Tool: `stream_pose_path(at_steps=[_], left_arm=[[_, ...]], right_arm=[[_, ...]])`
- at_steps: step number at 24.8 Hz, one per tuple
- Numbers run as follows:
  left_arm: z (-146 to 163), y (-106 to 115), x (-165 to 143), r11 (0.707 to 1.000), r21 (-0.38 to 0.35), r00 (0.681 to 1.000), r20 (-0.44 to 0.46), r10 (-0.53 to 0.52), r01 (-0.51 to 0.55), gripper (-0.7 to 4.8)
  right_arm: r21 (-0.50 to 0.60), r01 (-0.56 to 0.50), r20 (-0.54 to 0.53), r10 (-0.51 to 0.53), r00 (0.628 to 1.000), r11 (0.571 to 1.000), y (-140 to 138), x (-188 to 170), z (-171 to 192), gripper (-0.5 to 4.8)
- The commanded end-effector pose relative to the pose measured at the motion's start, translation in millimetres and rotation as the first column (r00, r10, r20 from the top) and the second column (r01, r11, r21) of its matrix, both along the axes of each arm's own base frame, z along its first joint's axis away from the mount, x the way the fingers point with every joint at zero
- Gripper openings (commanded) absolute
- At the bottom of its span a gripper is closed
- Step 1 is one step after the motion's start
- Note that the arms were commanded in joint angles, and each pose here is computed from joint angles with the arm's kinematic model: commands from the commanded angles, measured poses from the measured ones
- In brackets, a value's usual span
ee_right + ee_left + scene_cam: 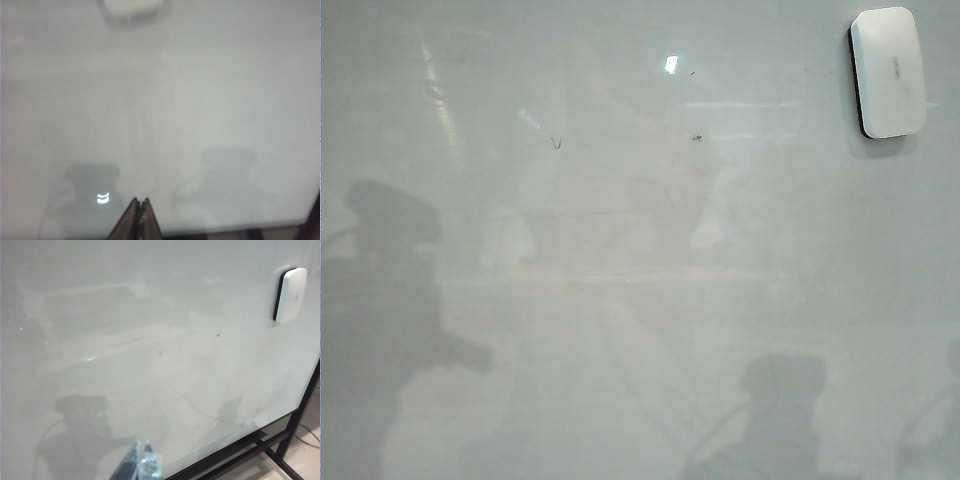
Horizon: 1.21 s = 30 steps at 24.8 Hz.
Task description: Grab the whiteboard eraser that is attached to the surface of the whiteboard and use it to clean the writing on the whiteboard.
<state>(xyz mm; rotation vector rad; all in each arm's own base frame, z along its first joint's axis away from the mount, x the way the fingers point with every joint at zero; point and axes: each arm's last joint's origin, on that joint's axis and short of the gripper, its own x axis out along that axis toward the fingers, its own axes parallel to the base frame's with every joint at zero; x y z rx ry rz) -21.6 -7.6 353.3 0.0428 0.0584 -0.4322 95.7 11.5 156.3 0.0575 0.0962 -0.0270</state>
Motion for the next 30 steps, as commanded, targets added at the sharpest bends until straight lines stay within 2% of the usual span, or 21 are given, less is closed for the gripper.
stream_pose_path(at_steps=[1, 9, 13, 17, 30], left_arm=[[2, 0, -1, 1.000, -0.001, 1.000, 0.014, -0.001, 0.001, -0.02], [2, 0, -1, 1.000, -0.001, 1.000, 0.013, -0.001, 0.001, -0.02], [2, 0, -1, 1.000, -0.001, 1.000, 0.013, -0.001, 0.001, -0.02], [2, 0, -1, 1.000, -0.001, 1.000, 0.013, -0.001, 0.001, -0.02], [2, 0, -1, 1.000, -0.001, 1.000, 0.013, -0.001, 0.001, -0.02]], right_arm=[[-0.012, 0.004, -0.066, -0.005, 0.998, 1.000, -1, 0, -8, -0.01], [-0.007, 0.093, -0.065, -0.093, 0.994, 0.996, -12, 0, -8, -0.01], [-0.018, -0.001, -0.086, -0.001, 0.996, 1.000, -13, 0, -10, -0.01], [-0.088, -0.010, -0.088, 0.003, 0.996, 0.996, -13, 0, -10, -0.01], [-0.088, -0.010, -0.088, 0.003, 0.996, 0.996, -13, 0, -10, -0.01]])
